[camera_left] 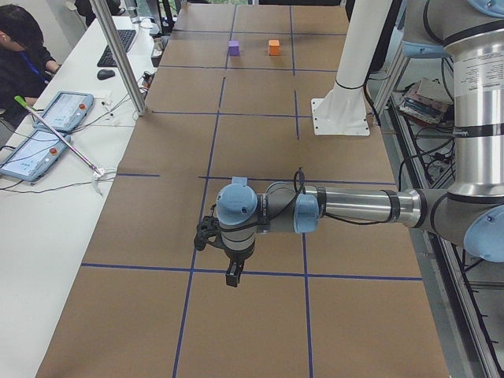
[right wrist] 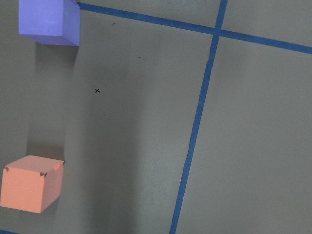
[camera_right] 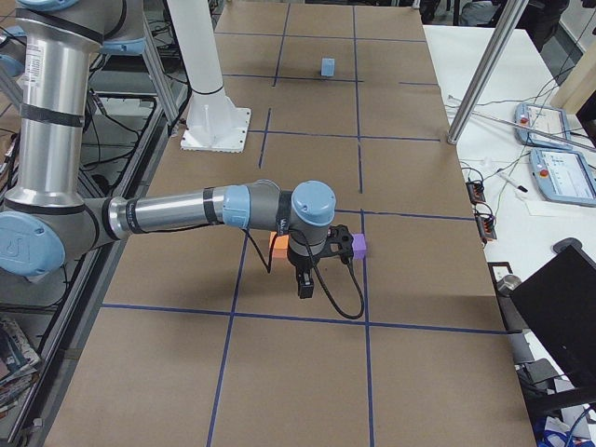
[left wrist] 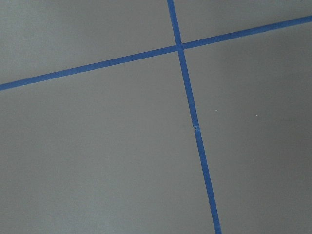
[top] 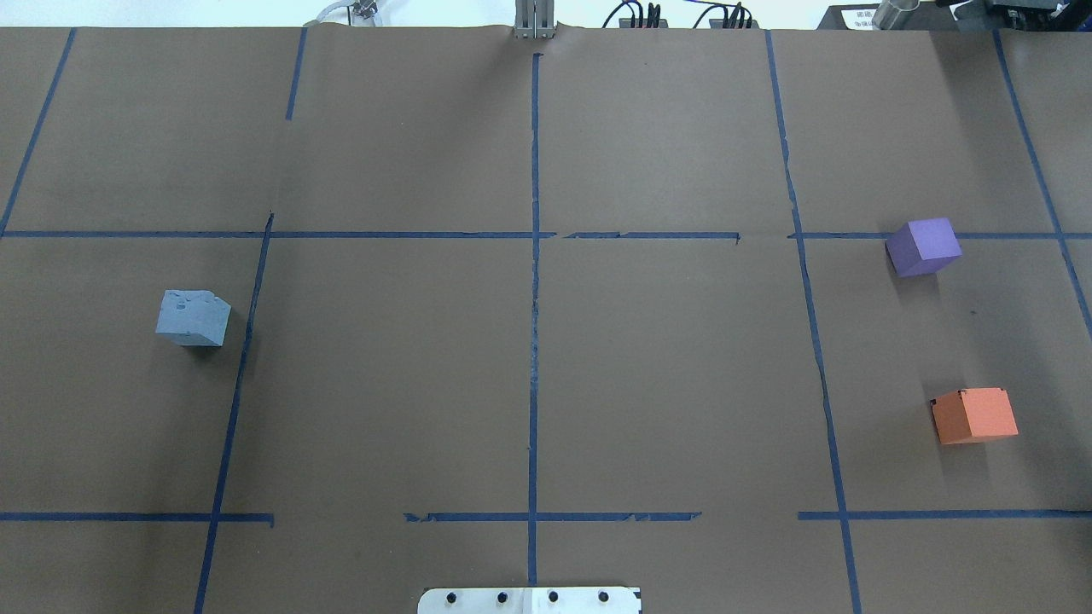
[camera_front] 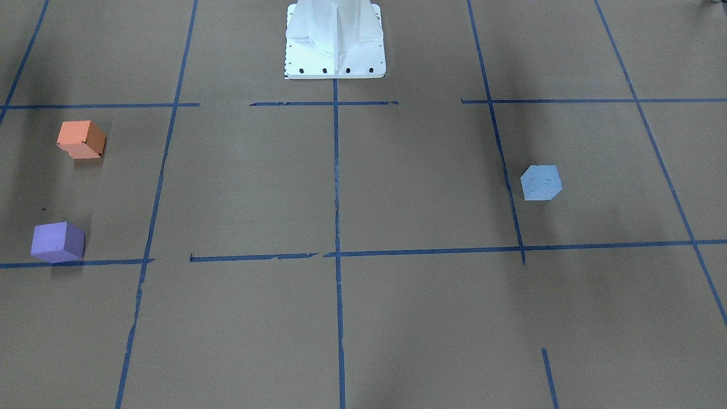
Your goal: Place blue block between orange and purple blocks
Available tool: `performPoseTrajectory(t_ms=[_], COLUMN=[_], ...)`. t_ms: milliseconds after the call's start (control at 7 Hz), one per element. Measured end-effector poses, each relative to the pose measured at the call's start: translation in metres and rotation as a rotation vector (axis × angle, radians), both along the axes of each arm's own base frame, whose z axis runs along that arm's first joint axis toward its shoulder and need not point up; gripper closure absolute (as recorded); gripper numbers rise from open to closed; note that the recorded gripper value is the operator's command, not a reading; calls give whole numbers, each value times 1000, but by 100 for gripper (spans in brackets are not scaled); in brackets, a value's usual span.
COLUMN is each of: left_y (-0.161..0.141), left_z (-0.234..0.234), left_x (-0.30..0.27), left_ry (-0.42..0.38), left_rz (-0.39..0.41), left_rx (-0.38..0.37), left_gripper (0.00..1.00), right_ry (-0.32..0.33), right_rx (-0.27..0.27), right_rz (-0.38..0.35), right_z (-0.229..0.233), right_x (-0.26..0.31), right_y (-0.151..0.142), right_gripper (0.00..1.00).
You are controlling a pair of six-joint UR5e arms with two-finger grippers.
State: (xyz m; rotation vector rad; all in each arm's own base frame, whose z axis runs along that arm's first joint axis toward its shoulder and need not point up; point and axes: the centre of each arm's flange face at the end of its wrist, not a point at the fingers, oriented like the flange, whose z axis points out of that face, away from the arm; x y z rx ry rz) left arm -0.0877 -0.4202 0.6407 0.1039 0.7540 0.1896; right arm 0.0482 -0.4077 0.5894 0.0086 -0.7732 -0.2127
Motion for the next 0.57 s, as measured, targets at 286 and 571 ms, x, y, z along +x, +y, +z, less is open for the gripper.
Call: performPoseTrajectory(t_ms=[286, 571], left_y=[-1, -6], left_z=[-7, -12], left_x=[2, 7], left_ry=[-1, -5], left_rz=[4, 17], left_rx=[15, 33], left_gripper=[0, 0], right_ry=[0, 0], right_rx=[0, 3], right_rz=[0, 0], right_z=[0, -1], right_x=[0, 0], right_y=[0, -1], right_gripper=[0, 0])
